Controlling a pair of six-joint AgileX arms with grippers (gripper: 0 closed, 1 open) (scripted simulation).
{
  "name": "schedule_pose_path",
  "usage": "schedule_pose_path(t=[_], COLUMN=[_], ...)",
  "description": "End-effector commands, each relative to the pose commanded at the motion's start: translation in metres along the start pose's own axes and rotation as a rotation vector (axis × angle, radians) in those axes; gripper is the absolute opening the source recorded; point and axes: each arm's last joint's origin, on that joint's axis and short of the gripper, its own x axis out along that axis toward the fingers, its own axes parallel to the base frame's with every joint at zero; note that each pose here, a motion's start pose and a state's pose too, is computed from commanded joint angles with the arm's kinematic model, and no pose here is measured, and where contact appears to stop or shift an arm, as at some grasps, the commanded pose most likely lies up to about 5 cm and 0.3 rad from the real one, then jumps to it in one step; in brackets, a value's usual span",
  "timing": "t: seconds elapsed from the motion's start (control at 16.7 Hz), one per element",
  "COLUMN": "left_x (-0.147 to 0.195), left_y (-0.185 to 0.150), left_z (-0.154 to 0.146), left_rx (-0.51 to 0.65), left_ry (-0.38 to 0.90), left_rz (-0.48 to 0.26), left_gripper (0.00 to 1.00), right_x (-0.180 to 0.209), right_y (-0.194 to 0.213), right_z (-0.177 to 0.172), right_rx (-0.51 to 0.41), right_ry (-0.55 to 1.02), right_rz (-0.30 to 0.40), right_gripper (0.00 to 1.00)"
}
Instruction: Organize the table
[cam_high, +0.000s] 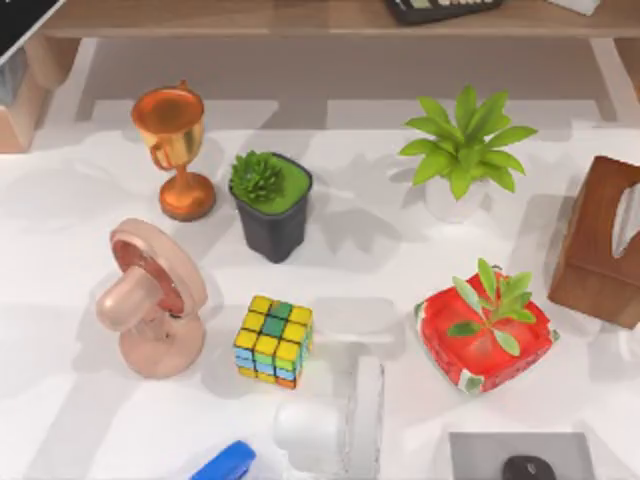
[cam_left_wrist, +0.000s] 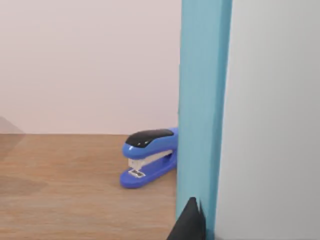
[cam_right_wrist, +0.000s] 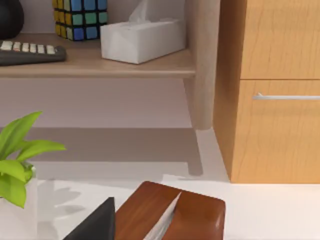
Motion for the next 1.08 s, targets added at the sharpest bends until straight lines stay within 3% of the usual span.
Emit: schedule_pose_path(t=[0.36, 0.54, 0.84, 1.08], left_x=[-0.002, -0.003, 0.008, 0.017], left_y=[0.002, 0.025, 0.136, 0.252], left_z=[0.002, 0.020, 0.048, 0.028], left_rx=[0.000, -0.002, 0.144, 0.417], left_ry=[-0.002, -0.057, -0.162, -0.093], left_rz=[0.005, 0.028, 0.223, 0.437], left_gripper=[0.00, 0.00, 0.00, 0.00], right_x=[0.000, 0.000, 0.000, 0.000], right_y=[0.000, 0.000, 0.000, 0.000], right_z=[0.000, 0.000, 0.000, 0.000], right_rx=[0.000, 0.000, 0.000, 0.000], right_ry=[0.000, 0.000, 0.000, 0.000], right_rz=[0.000, 0.000, 0.000, 0.000], right_gripper=[1.00, 1.00, 1.00, 1.00])
